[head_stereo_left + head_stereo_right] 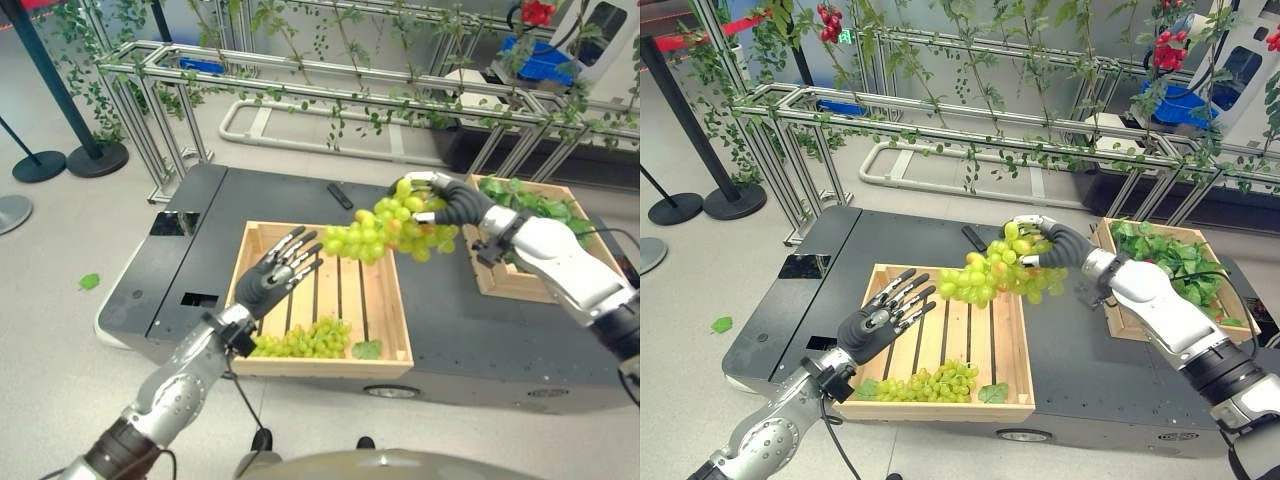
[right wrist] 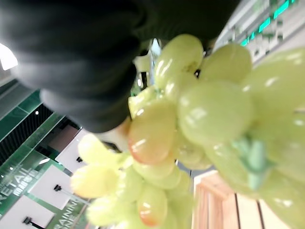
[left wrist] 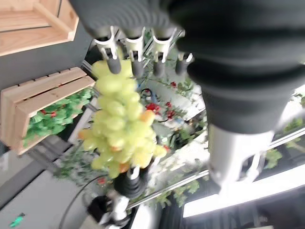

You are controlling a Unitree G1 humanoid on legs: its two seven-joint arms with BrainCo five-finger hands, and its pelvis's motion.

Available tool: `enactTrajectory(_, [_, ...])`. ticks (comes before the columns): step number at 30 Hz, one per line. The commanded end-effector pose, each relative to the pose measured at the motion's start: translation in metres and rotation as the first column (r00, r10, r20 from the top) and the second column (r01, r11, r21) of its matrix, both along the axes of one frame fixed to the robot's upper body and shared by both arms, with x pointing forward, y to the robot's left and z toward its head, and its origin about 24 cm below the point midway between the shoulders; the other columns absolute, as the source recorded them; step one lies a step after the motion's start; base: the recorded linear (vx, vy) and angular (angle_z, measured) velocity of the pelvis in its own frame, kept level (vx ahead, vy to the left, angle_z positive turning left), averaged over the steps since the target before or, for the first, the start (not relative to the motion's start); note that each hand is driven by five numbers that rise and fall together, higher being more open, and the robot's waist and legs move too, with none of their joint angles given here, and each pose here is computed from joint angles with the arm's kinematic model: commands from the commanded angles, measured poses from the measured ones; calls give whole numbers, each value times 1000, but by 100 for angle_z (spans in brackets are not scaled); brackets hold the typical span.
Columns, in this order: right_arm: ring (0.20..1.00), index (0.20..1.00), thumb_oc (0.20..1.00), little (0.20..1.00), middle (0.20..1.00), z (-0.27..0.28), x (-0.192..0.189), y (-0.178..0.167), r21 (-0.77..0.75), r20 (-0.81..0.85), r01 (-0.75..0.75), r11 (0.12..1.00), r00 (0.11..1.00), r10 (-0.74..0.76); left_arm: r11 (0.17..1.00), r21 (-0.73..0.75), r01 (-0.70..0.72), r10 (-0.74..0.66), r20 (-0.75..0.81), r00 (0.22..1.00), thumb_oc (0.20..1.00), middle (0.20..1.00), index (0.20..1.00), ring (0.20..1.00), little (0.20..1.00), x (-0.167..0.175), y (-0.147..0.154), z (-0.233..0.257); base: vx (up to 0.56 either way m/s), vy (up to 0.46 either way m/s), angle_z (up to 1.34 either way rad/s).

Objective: Pick up the fruits from the basket on one side to the basket on the other side

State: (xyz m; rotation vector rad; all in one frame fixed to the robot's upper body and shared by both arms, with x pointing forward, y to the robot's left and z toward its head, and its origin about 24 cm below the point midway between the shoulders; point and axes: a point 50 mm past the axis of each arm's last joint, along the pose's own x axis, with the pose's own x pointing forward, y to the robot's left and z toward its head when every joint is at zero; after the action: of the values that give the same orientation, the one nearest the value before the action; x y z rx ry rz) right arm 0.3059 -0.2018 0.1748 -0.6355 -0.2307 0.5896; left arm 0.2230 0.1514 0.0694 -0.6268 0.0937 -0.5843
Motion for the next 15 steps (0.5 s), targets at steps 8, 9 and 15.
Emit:
enactTrajectory(8, [200, 200, 200, 200, 200, 38, -6, 16, 101, 195, -87, 991, 979, 66, 999, -35, -26, 27, 12, 1000, 1000, 1000, 1000, 1000, 1000, -3, 3, 1, 0, 0, 0])
enactTrajectory(9, [200, 200, 200, 200, 200, 38, -6, 16, 102, 195, -89, 991, 978, 67, 999, -35, -23, 24, 13, 1000, 1000, 1000, 1000, 1000, 1000, -3, 2, 1, 0, 0, 0])
enactTrajectory(15, [200, 200, 200, 200, 200, 39, -5, 19, 96, 204, -97, 991, 976, 76, 999, -31, -34, 34, 18, 999, 1000, 1000, 1000, 1000, 1000, -4, 2, 0, 0, 0, 0])
